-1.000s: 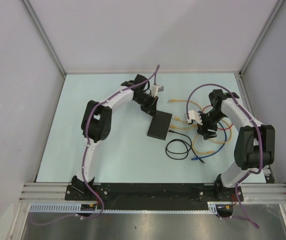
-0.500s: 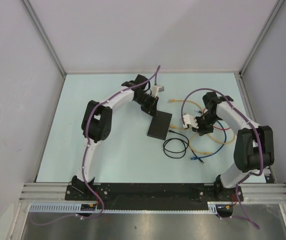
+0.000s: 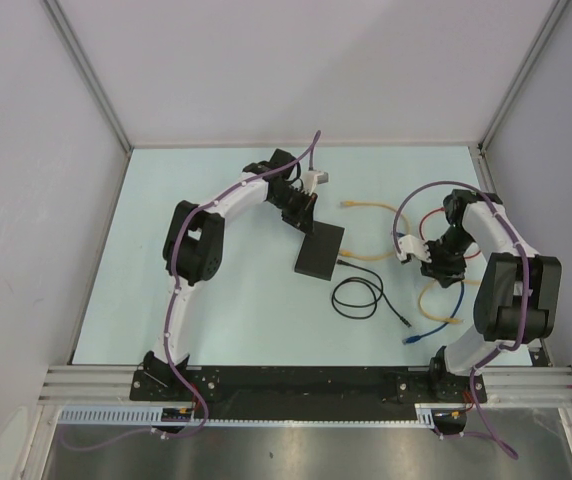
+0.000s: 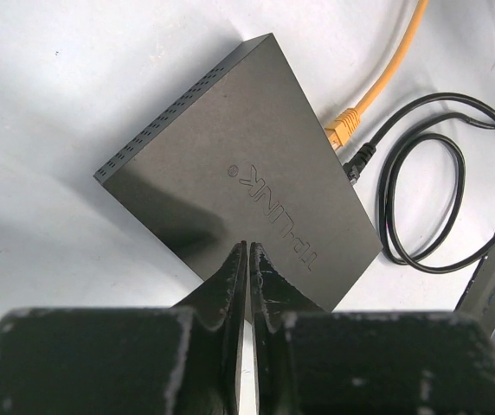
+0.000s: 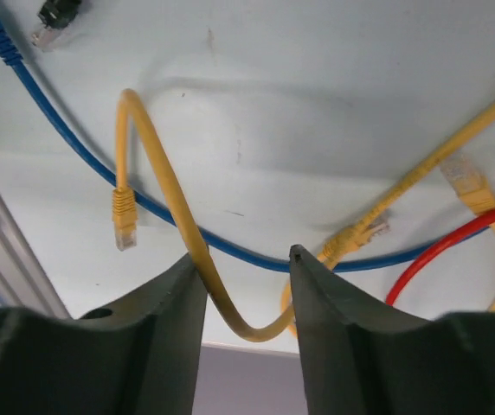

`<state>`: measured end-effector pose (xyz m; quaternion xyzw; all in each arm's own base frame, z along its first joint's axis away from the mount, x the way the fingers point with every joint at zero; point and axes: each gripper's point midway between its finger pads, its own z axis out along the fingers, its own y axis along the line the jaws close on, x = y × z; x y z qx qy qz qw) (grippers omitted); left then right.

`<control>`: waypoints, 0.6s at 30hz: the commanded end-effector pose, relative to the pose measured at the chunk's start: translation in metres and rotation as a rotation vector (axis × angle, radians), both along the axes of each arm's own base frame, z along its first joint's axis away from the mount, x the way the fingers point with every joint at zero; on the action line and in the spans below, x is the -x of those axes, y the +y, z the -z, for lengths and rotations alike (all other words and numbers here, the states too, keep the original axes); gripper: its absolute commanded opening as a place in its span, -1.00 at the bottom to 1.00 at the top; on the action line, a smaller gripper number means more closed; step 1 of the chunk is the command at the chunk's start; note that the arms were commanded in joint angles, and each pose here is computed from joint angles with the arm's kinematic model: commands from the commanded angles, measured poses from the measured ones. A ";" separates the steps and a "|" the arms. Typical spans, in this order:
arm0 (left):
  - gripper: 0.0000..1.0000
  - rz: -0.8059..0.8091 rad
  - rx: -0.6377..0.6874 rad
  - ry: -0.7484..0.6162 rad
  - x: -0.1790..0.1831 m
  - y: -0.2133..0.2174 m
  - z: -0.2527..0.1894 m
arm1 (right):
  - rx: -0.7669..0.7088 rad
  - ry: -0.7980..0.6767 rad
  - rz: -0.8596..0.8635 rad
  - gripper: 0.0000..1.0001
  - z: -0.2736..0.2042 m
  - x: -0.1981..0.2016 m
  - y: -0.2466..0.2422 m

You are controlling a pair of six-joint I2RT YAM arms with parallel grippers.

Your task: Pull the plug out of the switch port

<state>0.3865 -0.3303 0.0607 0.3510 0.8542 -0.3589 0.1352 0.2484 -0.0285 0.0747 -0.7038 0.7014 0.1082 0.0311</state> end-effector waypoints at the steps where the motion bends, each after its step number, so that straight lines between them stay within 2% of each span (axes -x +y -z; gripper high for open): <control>1: -0.82 0.012 0.039 -0.031 -0.001 -0.008 -0.018 | -0.026 -0.096 0.015 0.06 -0.013 -0.014 0.008; 2: -0.82 0.011 0.040 -0.032 -0.001 -0.008 -0.018 | -0.039 -0.118 0.011 0.19 -0.016 -0.017 0.014; 5: -0.80 0.012 0.045 -0.037 -0.002 -0.008 -0.021 | -0.066 -0.196 0.018 0.33 -0.030 -0.026 0.022; 11: -0.65 0.000 0.060 -0.046 -0.006 -0.007 -0.034 | -0.046 -0.333 0.066 0.40 -0.057 -0.046 0.011; 18: -0.42 -0.040 0.103 -0.043 -0.010 -0.002 -0.059 | -0.094 -0.447 0.227 0.41 -0.095 -0.065 0.005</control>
